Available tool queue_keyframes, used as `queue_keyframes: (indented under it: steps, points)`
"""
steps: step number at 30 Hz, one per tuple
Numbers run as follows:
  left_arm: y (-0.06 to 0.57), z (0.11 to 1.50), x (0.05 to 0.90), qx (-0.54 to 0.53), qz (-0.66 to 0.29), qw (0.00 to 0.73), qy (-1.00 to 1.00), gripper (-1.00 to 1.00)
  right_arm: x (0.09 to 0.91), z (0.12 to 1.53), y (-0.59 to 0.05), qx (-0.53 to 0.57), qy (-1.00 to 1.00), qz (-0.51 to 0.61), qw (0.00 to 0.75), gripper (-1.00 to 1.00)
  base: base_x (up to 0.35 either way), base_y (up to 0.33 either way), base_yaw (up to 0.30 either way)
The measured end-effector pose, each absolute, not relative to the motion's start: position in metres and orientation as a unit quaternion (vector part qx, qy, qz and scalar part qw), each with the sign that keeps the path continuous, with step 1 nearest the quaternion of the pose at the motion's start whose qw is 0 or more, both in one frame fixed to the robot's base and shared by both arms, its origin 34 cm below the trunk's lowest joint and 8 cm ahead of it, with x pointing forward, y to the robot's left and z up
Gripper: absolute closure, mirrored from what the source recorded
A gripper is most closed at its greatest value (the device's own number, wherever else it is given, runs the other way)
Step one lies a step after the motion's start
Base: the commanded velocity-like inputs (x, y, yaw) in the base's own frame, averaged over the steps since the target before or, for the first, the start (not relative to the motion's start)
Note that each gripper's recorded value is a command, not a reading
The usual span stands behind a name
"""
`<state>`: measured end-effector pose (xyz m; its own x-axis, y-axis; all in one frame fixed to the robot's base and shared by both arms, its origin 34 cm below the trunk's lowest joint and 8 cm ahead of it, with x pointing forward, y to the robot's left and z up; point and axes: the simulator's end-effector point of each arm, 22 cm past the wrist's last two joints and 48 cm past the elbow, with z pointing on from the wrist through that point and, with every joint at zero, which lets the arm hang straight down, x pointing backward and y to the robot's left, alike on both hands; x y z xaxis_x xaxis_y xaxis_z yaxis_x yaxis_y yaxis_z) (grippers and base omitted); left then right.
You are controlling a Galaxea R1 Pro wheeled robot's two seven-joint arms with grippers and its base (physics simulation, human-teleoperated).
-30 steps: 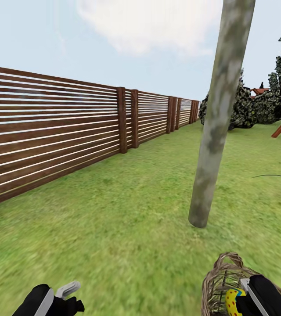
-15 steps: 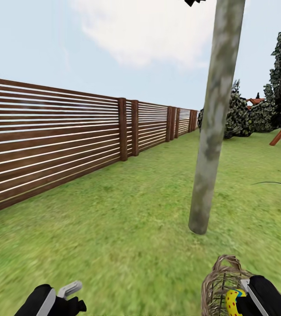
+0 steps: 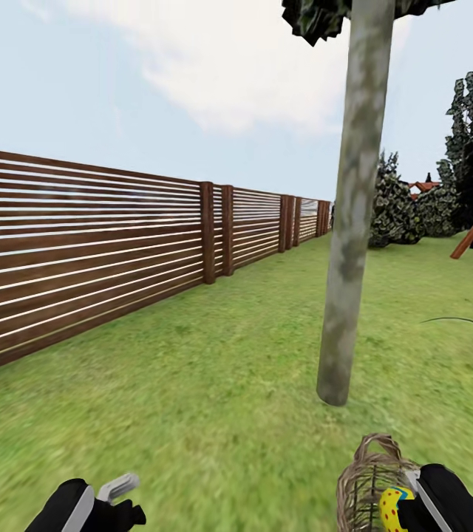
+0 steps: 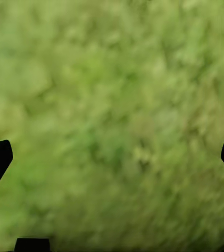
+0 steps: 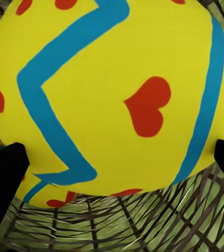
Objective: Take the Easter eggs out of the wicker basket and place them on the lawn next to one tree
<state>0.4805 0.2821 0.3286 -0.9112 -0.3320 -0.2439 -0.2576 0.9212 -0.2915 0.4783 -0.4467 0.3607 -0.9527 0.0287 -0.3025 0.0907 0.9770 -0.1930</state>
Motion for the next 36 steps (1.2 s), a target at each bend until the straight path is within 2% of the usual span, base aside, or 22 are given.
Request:
queue_keyframes:
  steps: [19,24,36]
  points:
    - [0.286,0.367,0.496,-0.149,-0.132,0.183,0.963,-1.00,0.489,0.395,-0.445,0.033,0.977,-0.101,0.183,1.00,0.000,0.000,0.000]
    - [0.296,0.422,0.530,-0.137,-0.127,0.239,0.953,-1.00,0.492,0.407,-0.444,0.032,0.977,-0.100,0.183,1.00,0.000,0.000,0.000]
    - [0.289,0.448,0.528,-0.129,-0.128,0.214,0.960,-1.00,0.500,0.434,-0.443,0.035,0.978,-0.095,0.184,1.00,0.000,0.000,-0.027]
